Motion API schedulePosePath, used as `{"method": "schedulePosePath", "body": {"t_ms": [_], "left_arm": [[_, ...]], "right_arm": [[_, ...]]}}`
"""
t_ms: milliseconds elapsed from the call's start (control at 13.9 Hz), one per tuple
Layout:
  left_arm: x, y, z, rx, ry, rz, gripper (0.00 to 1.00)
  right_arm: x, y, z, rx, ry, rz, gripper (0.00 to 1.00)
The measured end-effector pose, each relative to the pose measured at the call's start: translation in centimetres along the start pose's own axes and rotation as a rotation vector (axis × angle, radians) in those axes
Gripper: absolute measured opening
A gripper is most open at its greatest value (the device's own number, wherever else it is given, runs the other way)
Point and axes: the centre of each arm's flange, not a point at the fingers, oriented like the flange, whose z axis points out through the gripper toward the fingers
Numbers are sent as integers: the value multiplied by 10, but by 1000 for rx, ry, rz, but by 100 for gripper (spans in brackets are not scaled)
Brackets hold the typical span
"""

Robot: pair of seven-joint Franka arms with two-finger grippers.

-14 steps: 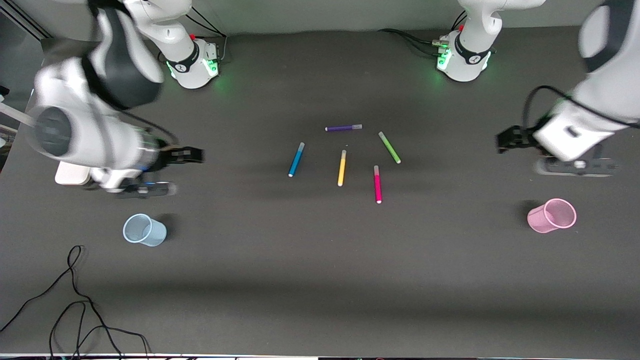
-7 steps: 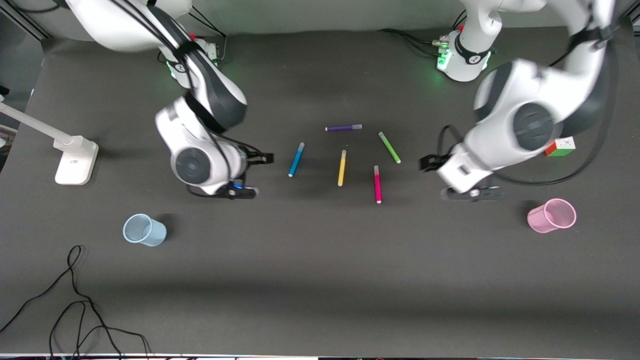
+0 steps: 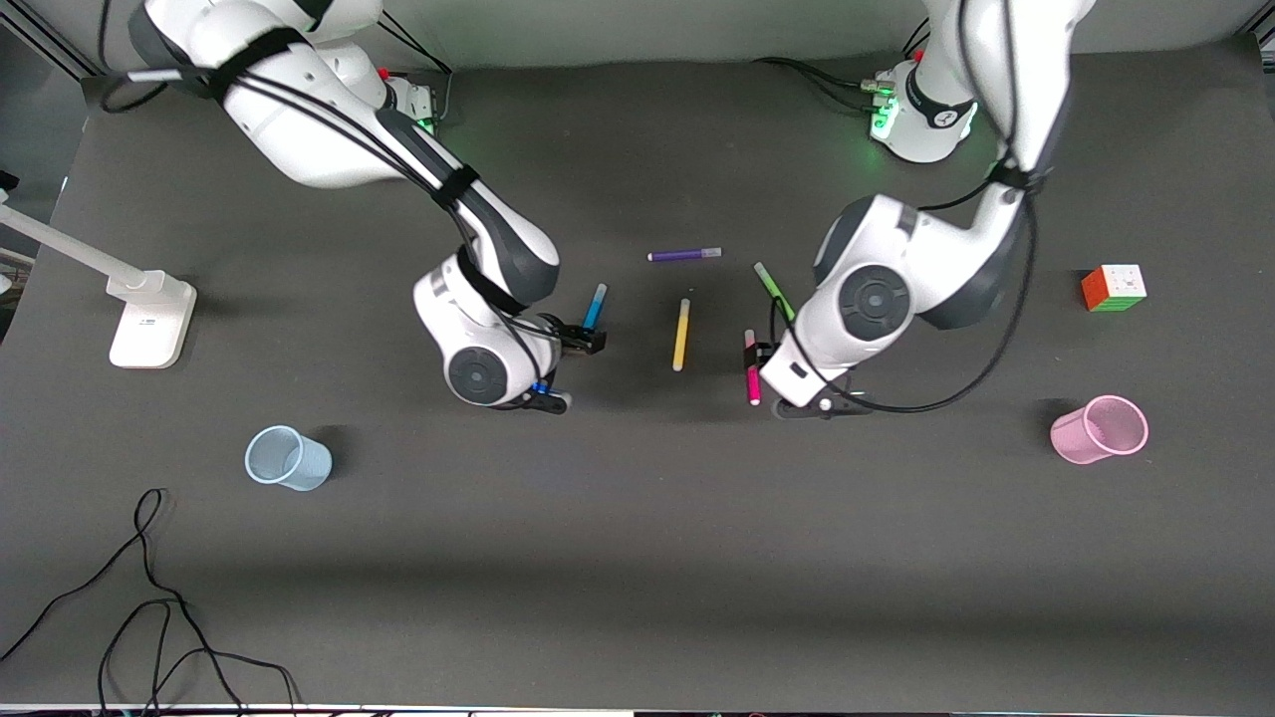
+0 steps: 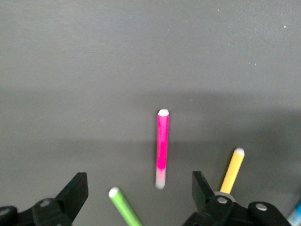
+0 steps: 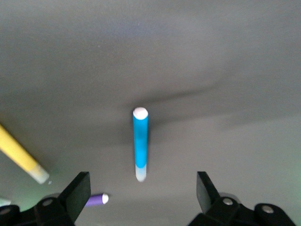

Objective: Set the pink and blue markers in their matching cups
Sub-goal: 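Grasp the blue marker with the right gripper while the left gripper grasps the pink marker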

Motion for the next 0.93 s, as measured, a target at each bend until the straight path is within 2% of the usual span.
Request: {"method": "schedulePosePath", "body": {"t_ms": [287, 503, 646, 790, 862, 934], "left_arm": [[-18, 13, 65, -17, 40, -22, 98], [-26, 19, 89, -2, 19, -24, 97], [-30, 20, 99, 8, 4, -19, 95], [-32, 22, 108, 16, -6, -14, 92], [-33, 22, 110, 17, -8, -13, 85], [-33, 22, 111, 18, -6, -12, 72]], "right_arm": [[15, -3, 33, 17, -2, 17, 97], [15, -3, 35, 19, -1, 18, 83], [17, -4, 34, 30, 11, 19, 65], [19, -5, 35, 41, 20, 21, 62], [21, -6, 38, 48, 26, 23, 60], [23, -6, 40, 51, 27, 25, 59]]}}
